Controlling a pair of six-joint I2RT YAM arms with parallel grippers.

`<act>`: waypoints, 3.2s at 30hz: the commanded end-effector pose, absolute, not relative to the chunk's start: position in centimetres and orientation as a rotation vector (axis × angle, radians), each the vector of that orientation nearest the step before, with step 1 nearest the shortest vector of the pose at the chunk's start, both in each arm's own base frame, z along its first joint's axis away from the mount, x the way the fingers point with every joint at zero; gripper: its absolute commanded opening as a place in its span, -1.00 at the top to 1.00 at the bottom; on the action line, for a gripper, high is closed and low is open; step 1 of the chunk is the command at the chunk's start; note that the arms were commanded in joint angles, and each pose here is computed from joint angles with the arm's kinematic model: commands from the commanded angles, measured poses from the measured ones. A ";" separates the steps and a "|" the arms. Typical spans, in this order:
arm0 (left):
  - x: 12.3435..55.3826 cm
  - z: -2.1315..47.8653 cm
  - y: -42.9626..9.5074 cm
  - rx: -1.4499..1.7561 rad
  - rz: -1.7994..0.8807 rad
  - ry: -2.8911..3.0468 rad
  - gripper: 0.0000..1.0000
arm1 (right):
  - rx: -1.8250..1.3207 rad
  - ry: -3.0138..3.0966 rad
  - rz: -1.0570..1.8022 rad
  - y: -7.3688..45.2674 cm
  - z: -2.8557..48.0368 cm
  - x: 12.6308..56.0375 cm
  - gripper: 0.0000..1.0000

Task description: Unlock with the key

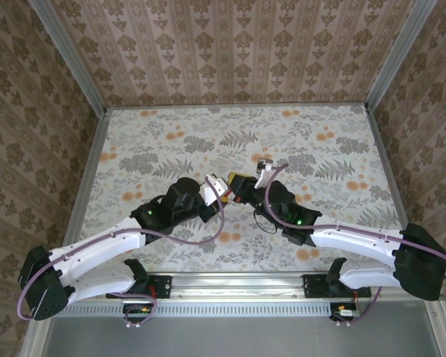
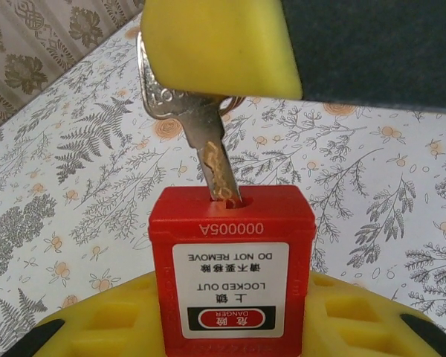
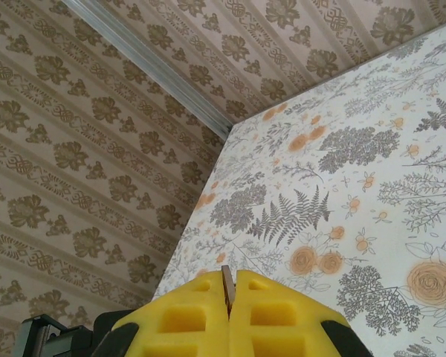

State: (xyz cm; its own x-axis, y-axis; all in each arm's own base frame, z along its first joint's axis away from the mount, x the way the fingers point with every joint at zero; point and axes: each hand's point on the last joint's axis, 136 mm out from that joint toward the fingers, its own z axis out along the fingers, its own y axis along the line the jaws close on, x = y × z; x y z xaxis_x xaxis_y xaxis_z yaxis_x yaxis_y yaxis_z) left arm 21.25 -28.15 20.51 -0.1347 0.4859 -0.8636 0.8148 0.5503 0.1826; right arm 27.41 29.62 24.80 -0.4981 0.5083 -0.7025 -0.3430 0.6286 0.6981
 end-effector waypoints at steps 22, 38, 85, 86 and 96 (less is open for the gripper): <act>21.7 37.4 -31.4 0.794 -0.664 1.294 0.46 | -0.364 2.161 0.995 32.6 19.7 20.9 0.84; 22.1 37.9 -31.2 0.783 -0.643 1.287 0.46 | -0.358 2.210 1.040 33.0 18.2 20.2 0.73; 22.0 28.1 -32.7 0.904 -0.658 1.544 0.48 | -0.285 1.982 0.877 26.7 31.4 28.0 0.68; 22.0 28.0 -32.7 0.907 -0.661 1.546 0.48 | -0.289 1.983 0.877 26.7 31.4 28.0 0.68; 21.5 28.4 -32.7 0.916 -0.668 1.535 0.48 | -0.325 2.020 0.838 27.1 30.3 28.0 0.94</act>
